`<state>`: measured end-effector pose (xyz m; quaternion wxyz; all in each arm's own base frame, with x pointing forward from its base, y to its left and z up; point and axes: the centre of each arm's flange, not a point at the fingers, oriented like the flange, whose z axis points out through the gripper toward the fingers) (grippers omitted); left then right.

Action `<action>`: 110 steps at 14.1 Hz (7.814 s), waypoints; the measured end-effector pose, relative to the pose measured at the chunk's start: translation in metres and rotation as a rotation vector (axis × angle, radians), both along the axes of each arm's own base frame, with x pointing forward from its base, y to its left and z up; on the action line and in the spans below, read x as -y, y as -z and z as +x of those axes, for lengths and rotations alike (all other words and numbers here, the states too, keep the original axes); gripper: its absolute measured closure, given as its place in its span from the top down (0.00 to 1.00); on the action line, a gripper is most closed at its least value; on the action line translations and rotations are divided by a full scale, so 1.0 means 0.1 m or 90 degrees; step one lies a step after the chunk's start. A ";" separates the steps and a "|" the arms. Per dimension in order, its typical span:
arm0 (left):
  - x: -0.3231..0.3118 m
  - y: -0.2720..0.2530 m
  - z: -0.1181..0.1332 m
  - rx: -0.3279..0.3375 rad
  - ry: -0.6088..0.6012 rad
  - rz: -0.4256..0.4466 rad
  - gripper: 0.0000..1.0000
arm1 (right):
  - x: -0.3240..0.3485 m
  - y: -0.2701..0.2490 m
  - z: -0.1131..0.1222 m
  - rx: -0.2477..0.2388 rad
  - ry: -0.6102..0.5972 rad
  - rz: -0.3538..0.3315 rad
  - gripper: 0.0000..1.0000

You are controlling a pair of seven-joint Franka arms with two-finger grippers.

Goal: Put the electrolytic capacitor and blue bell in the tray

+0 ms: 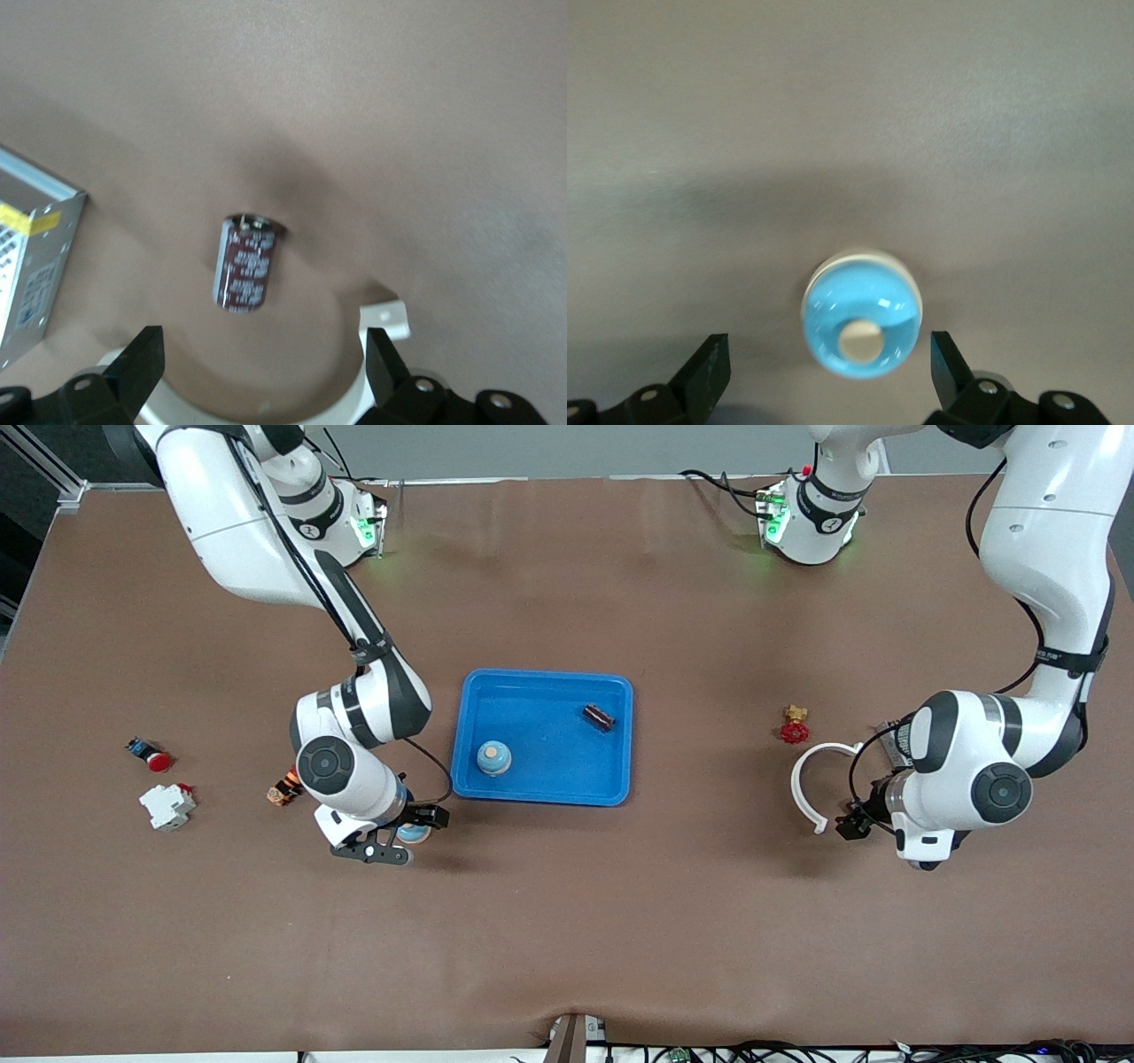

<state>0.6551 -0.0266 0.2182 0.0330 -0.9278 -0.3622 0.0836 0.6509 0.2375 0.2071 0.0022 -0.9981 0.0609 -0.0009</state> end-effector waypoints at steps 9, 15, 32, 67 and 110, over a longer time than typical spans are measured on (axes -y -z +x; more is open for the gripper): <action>-0.12 0.29 0.05 0.036 0.029 0.020 0.91 | 0.15 0.27 0.07 0.022 -0.009 -0.016 1.00; -0.11 0.32 0.04 0.034 0.030 0.020 0.50 | 0.01 0.31 0.00 0.017 -0.001 -0.014 1.00; 0.52 -0.44 0.01 0.029 0.080 0.019 0.34 | -0.37 -0.57 -0.46 -0.086 0.055 -0.032 0.66; 4.38 0.17 -1.18 0.033 -0.024 -0.089 0.34 | -1.35 0.26 -2.18 -0.009 0.132 0.010 0.66; 0.75 -3.68 -0.32 0.139 0.357 0.023 1.00 | 1.52 -1.46 -0.16 -0.062 0.024 -0.001 1.00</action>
